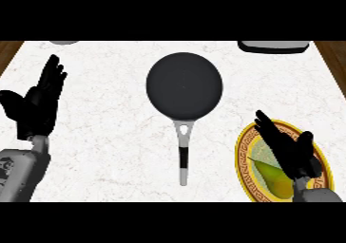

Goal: Pick the pear from the plate and place it in the pan

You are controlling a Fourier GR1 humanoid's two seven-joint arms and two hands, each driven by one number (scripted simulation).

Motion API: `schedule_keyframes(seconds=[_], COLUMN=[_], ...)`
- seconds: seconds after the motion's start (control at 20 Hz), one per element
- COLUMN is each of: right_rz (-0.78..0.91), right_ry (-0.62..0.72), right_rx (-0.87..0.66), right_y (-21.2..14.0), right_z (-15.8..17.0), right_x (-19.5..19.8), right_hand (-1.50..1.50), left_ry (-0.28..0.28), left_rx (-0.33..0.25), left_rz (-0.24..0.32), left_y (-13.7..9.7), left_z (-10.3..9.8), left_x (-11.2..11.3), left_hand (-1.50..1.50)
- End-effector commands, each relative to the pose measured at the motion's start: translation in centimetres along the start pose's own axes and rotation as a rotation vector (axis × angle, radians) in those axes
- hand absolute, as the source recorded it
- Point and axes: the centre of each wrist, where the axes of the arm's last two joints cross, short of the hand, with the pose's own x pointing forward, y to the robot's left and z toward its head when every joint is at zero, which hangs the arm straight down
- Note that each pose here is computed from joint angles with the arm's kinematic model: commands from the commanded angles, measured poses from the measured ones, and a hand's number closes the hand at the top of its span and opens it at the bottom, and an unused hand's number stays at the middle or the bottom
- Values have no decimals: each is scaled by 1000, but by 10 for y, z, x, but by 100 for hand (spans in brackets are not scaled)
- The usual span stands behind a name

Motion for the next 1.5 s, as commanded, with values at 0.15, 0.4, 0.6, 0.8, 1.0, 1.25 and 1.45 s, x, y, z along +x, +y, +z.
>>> schedule_keyframes(seconds=[0.15, 0.4, 0.6, 0.8, 1.0, 1.25, 1.45], right_rz=[-461, -393, -329, -242, -150, 27, 186], right_ry=[-315, -412, -420, -429, -514, -485, -498], right_rx=[357, 424, 520, 543, 588, 706, 750], right_y=[11, -98, -159, -181, -175, -173, -149], right_z=[-32, -14, 23, 19, 1, -11, -22], right_x=[26, 25, 6, 20, 55, 102, 128], right_hand=[150, 150, -150, -150, -150, -150, -150], left_ry=[25, 101, 110, 106, 101, 101, 95], left_rx=[-42, -124, -121, -143, -139, -151, -157], left_rz=[98, 172, 184, 190, 182, 182, 175], left_y=[-12, -25, -13, -21, -20, -25, -20], left_z=[4, 21, 18, 26, 21, 23, 26], left_x=[0, -16, -9, -16, -13, -10, -15], left_hand=[0, 0, 0, 0, 0, 0, 0])
